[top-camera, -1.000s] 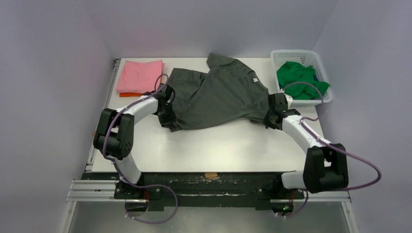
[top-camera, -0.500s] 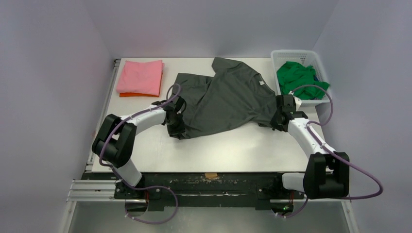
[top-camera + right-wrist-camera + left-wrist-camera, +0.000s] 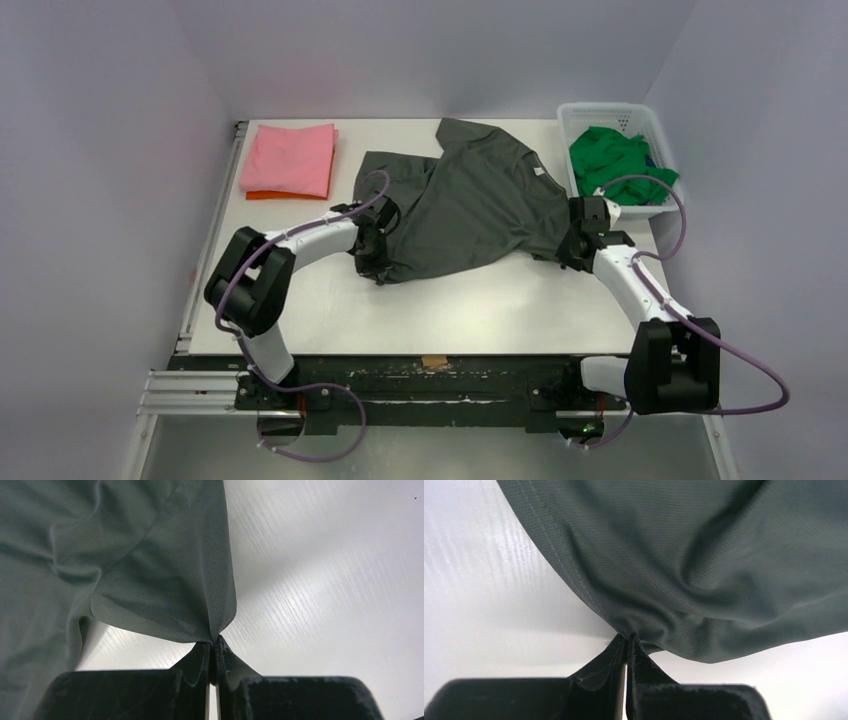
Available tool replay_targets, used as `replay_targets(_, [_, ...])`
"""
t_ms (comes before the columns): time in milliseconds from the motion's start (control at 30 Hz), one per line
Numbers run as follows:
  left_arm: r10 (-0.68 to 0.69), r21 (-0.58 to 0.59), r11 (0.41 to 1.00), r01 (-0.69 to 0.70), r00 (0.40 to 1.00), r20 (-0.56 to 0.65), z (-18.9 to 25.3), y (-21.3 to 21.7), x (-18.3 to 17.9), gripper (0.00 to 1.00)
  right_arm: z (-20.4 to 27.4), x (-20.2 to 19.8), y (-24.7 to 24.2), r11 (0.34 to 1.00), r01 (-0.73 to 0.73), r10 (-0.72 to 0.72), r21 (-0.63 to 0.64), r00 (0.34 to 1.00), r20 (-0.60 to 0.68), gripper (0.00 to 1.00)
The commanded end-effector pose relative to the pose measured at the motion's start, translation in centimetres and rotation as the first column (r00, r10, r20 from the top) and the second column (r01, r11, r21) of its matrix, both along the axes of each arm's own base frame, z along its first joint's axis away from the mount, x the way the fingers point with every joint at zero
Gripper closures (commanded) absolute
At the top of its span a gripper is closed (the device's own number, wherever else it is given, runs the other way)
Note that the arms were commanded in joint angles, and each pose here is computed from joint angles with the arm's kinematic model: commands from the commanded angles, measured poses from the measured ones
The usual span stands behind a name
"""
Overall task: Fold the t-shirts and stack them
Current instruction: Flatten out the tshirt
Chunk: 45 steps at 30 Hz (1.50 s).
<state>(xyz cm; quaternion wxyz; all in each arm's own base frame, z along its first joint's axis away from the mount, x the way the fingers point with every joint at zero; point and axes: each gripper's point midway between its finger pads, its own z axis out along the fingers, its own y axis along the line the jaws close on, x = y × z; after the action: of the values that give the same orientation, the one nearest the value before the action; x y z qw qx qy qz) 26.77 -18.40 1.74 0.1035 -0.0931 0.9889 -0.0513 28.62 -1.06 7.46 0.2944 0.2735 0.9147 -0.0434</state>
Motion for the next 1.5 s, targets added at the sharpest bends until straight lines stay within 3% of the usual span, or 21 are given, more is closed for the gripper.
replay_targets(0, [-0.047,0.017,0.999,0.046,0.997,0.059,-0.3,-1.0,0.7,1.0,1.9,0.3,0.0,1.0,-0.024,0.025,-0.007,0.998,0.061,1.0])
replay_targets(167, [-0.053,-0.067,0.994,0.085,0.921,0.385,9.8,-1.0,3.2,1.0,7.9,1.8,1.1,0.995,-0.094,0.085,0.019,0.956,0.281,1.0])
replay_targets(300, [-0.014,-0.128,0.984,0.126,0.763,0.646,20.8,0.4,3.4,1.0,15.9,1.4,0.9,0.995,-0.102,0.095,-0.012,0.87,0.484,1.0])
replay_targets(467, [0.05,-0.192,0.959,0.211,0.538,0.841,32.6,2.6,0.4,1.0,27.0,-0.7,0.8,0.99,-0.119,0.137,-0.075,0.703,0.697,1.0])
replay_targets(700, [0.121,-0.199,0.946,0.255,0.29,0.949,43.9,6.8,-4.7,1.0,38.4,-5.3,-0.6,0.989,-0.043,0.146,-0.144,0.511,0.847,1.0])
replay_targets(900, [0.129,-0.178,0.942,0.285,0.184,0.974,48.7,9.3,-8.5,1.0,46.2,-9.4,1.5,0.961,-0.147,0.272,-0.234,0.345,0.898,1.0])
replay_targets(1033, [0.149,-0.187,0.941,0.282,0.151,0.977,49.7,10.9,-10.7,1.0,48.2,-11.7,2.4,0.947,-0.19,0.307,-0.26,0.285,0.908,1.0])
replay_targets(1133, [0.162,-0.199,0.944,0.264,0.154,0.975,49.1,11.7,-11.3,1.0,48.0,-12.5,3.0,0.94,-0.221,0.315,-0.259,0.279,0.907,1.0])
replay_targets(1300, [0.145,-0.199,0.951,0.234,0.231,0.962,46.4,10.9,-9.8,1.0,44.6,-9.9,3.2,0.941,-0.258,0.307,-0.218,0.388,0.869,1.0])
replay_targets(1467, [0.113,-0.153,0.986,0.073,0.386,0.915,40.0,10.3,-5.1,1.0,38.5,-4.0,2.8,0.953,-0.254,0.286,-0.167,0.561,0.777,1.0])
